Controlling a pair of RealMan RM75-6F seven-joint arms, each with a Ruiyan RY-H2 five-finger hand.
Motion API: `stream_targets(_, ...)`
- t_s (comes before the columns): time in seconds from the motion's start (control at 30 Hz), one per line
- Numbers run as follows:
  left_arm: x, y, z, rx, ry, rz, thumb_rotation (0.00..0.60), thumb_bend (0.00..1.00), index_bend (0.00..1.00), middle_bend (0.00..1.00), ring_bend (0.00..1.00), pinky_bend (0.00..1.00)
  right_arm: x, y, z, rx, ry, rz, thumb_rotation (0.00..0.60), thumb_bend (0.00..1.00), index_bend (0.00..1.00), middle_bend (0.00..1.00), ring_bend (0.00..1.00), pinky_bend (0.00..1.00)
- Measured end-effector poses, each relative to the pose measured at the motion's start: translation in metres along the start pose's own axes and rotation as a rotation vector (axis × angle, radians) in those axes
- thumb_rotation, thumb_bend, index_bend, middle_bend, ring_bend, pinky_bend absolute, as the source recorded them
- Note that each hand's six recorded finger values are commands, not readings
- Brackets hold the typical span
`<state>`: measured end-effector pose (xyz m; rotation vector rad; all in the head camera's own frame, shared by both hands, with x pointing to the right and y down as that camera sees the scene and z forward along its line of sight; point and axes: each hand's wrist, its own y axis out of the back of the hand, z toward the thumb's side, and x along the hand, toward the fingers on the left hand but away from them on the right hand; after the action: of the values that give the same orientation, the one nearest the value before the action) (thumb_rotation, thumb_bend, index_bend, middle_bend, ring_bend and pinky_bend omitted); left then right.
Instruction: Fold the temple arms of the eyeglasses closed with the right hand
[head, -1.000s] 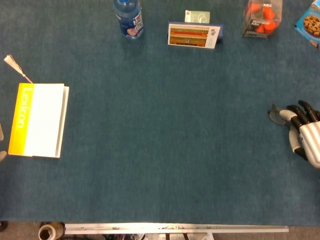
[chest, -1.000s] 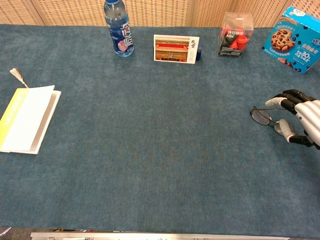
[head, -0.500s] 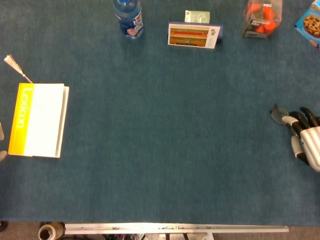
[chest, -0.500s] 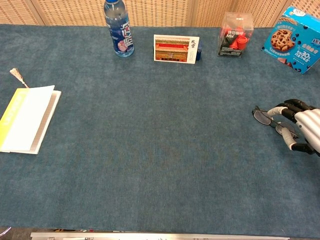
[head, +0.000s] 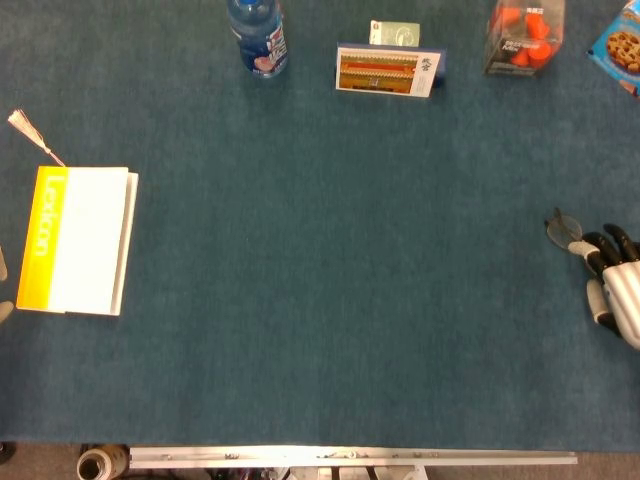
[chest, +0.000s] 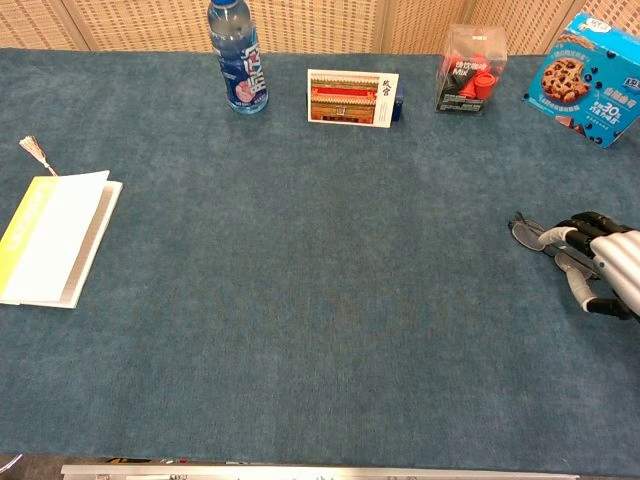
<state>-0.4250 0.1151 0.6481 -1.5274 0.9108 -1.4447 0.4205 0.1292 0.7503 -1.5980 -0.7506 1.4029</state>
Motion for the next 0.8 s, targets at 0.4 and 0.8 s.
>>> stream_targets(0.4, 0.001, 0.0, 0.002, 0.003, -0.005, 0.0, 0.6, 0.0, 0.56, 0.51, 0.41, 0.54, 0.0, 0.015, 0.002, -0.023, 0.008, -0.045, 0.6, 0.57, 0.27, 0.24, 0.12, 0.3)
stream_targets(0.8, 0.001, 0.0, 0.002, 0.003, -0.003, 0.0, 0.6, 0.0, 0.56, 0.51, 0.41, 0.54, 0.004, 0.007, 0.004, -0.014, 0.014, -0.017, 0.6, 0.57, 0.27, 0.24, 0.12, 0.3)
